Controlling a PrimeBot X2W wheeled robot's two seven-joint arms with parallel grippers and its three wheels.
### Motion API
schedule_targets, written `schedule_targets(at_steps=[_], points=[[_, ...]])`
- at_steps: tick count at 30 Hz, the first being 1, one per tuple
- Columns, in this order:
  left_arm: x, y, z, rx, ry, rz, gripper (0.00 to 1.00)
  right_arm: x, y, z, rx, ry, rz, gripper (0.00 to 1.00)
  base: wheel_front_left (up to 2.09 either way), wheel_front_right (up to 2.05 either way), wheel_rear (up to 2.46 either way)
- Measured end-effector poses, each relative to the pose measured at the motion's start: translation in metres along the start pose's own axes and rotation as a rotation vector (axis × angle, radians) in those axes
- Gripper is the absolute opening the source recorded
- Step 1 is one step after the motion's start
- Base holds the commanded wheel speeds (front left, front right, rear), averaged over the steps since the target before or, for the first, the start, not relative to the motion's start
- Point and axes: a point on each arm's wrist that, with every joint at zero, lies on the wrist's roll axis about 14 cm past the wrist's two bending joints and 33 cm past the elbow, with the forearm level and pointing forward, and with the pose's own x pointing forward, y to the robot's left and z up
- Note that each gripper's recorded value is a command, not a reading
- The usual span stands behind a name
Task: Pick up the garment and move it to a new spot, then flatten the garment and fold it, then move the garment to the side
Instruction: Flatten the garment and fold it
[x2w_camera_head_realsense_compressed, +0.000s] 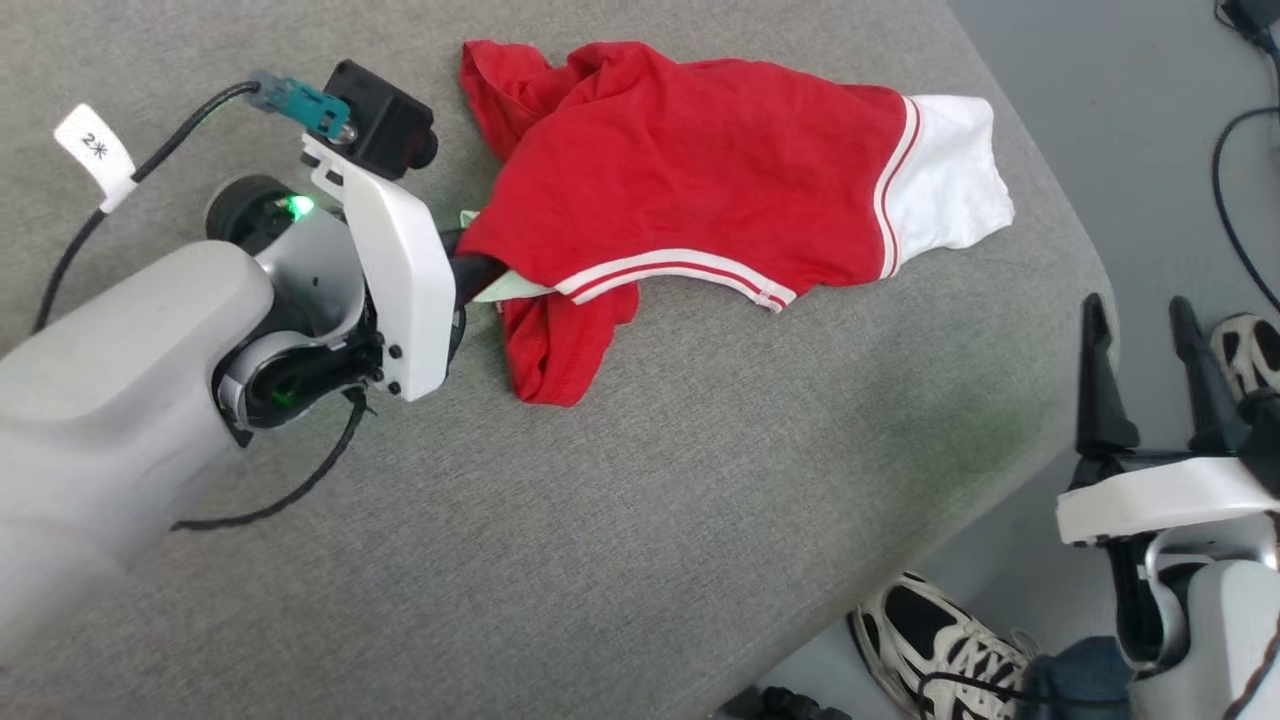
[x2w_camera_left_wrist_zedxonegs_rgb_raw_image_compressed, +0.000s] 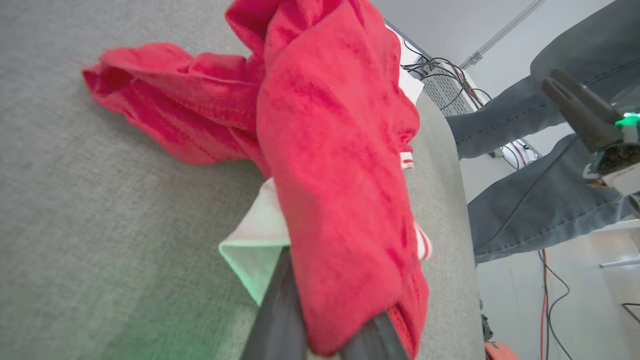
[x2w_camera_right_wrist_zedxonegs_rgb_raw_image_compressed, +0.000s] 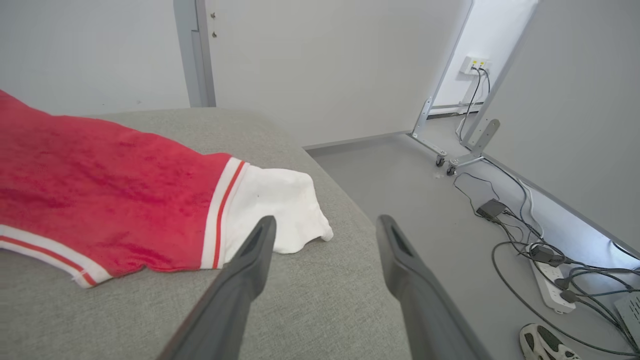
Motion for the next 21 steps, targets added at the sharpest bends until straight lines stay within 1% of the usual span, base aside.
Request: schedule_targets(at_steps=[2,4,7,10,12,13,14,15,17,19,21], points=[[-0.006,0.002,0.008,0.036,-0.021,0.017,0.00,0.001,0.000,0.004,0.005,-0.015,0.000,1.00,0.00,0.00,0.00],[-0.018,0.006,0.019,0.065,-0.051,0.046,0.00,0.004,0.007,0.004,0.008,-0.022,0.020,1.00,0.00,0.00,0.00],[-0.051,0.021,0.046,0.140,-0.124,0.131,0.00,0.010,0.023,0.008,0.020,-0.036,0.064,1.00,0.00,0.00,0.00],[-0.086,0.028,0.065,0.239,-0.183,0.211,0.00,0.018,0.039,0.017,0.029,-0.060,0.107,1.00,0.00,0.00,0.00],[-0.114,0.031,0.078,0.346,-0.218,0.275,0.00,0.023,0.050,0.025,0.034,-0.077,0.135,1.00,0.00,0.00,0.00],[-0.142,0.032,0.091,0.460,-0.250,0.339,0.00,0.027,0.061,0.031,0.038,-0.089,0.165,1.00,0.00,0.00,0.00],[-0.154,0.031,0.094,0.530,-0.252,0.367,0.00,0.029,0.068,0.034,0.039,-0.093,0.182,1.00,0.00,0.00,0.00],[-0.161,0.027,0.094,0.586,-0.251,0.381,0.00,0.031,0.074,0.037,0.041,-0.100,0.197,1.00,0.00,0.00,0.00],[-0.168,0.016,0.082,0.653,-0.224,0.380,0.00,0.033,0.085,0.043,0.045,-0.112,0.226,1.00,0.00,0.00,0.00],[-0.165,0.006,0.052,0.763,-0.128,0.368,0.00,0.034,0.095,0.048,0.050,-0.120,0.253,1.00,0.00,0.00,0.00],[-0.169,0.008,0.020,0.846,-0.028,0.385,0.00,0.034,0.103,0.051,0.054,-0.123,0.275,1.00,0.00,0.00,0.00]])
